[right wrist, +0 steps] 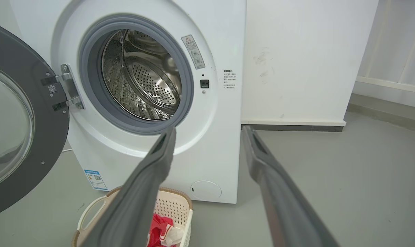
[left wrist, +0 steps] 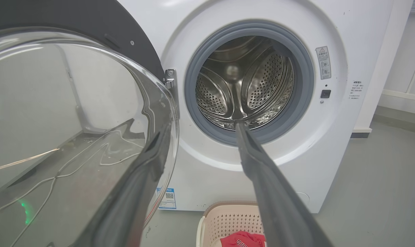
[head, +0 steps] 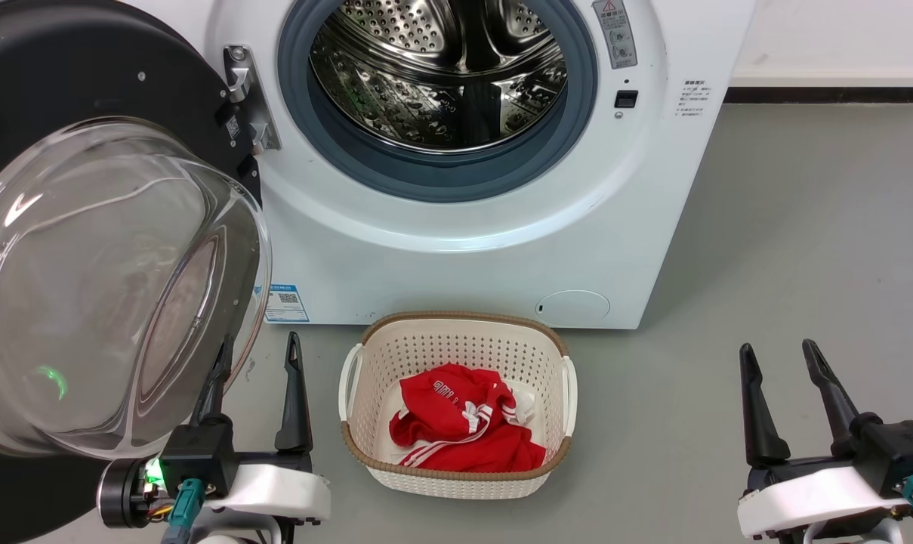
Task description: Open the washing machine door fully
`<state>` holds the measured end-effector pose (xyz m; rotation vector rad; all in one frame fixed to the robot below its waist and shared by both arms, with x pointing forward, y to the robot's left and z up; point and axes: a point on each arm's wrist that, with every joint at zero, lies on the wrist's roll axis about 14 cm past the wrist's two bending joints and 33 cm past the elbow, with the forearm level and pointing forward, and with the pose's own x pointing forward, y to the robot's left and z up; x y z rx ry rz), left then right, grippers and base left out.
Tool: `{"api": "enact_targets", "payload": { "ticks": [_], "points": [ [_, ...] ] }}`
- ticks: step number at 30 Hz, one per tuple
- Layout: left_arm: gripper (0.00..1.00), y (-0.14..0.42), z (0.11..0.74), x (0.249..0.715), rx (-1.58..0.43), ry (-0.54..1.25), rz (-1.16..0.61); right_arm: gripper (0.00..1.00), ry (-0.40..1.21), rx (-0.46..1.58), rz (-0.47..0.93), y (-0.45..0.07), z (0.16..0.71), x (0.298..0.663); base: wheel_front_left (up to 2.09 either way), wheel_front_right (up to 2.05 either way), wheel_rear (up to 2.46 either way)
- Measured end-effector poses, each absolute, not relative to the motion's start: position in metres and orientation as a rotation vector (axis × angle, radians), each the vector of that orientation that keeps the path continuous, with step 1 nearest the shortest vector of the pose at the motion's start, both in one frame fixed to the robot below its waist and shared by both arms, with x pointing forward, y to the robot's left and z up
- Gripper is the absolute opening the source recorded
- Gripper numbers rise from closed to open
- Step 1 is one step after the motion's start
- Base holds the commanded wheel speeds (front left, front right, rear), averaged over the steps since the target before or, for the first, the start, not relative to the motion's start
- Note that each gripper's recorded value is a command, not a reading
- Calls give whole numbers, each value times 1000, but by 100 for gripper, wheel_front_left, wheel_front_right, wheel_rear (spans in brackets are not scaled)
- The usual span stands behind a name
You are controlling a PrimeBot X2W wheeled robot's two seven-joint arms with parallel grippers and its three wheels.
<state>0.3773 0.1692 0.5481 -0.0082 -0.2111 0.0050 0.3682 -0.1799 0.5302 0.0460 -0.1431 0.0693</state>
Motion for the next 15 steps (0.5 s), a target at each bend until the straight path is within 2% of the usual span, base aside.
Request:
{"api": "enact_targets", "payload": {
  "ticks": [11, 12, 15],
  "points": [
    [100, 169, 544, 379, -6, -199, 2, 100, -133, 56, 66, -181, 526, 369, 0, 0, 0],
    [0, 169, 543, 378, -6, -195, 1, 0, -128, 58, 66, -181, 525, 368, 0, 0, 0],
    [0, 169, 528, 375, -8, -147, 2, 0, -83, 60, 62, -181, 510, 364, 0, 0, 0]
  ]
}}
